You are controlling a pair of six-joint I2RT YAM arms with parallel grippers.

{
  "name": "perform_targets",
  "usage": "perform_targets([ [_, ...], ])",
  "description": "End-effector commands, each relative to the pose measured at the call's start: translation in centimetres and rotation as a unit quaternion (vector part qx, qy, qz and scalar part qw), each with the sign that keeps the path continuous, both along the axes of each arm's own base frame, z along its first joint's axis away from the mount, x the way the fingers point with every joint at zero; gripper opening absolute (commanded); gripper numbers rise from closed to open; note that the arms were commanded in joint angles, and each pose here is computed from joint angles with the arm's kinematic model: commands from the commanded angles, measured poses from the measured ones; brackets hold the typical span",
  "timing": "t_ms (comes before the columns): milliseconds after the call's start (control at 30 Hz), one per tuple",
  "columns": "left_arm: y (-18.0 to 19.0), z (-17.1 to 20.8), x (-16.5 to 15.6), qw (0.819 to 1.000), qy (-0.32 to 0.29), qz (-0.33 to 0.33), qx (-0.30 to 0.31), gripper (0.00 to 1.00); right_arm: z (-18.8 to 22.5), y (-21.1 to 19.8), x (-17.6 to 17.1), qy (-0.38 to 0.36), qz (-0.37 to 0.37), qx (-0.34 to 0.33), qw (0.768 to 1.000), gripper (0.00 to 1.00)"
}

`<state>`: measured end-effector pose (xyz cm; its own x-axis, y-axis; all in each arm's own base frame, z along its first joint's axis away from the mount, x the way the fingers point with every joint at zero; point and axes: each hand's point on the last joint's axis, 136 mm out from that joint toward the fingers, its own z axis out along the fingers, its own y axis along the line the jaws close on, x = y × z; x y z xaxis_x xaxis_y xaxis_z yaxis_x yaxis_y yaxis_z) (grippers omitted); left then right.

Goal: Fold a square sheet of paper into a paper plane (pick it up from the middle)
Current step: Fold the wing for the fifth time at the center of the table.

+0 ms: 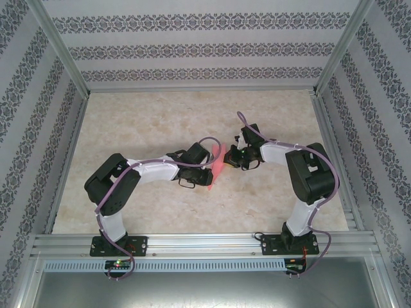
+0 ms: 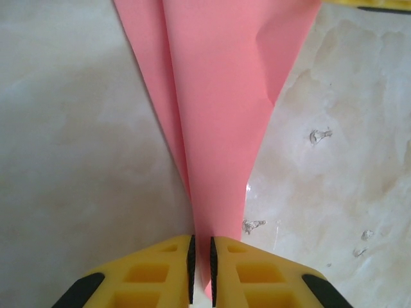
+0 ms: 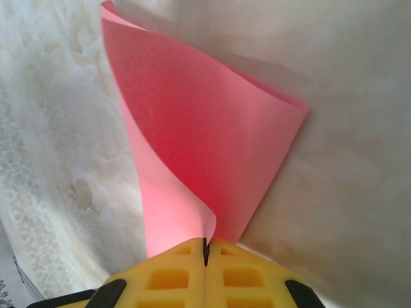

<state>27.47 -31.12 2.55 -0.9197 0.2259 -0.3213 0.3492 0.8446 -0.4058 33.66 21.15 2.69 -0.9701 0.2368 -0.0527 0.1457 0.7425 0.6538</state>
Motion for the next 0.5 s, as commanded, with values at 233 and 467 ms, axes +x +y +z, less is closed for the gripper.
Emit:
perform_targets([
  [233, 0.0, 0.7, -1.2, 1.0, -0.002, -0.006, 0.007, 0.29, -0.3, -0.1, 0.6, -0.004, 0.011, -0.031, 0.999, 0.0],
  [467, -1.0, 1.4, -2.1, 1.0, 0.001, 0.007, -0.001, 0.33, -0.1, -0.1, 0.6, -0.005, 0.012, -0.033, 0.999, 0.0],
])
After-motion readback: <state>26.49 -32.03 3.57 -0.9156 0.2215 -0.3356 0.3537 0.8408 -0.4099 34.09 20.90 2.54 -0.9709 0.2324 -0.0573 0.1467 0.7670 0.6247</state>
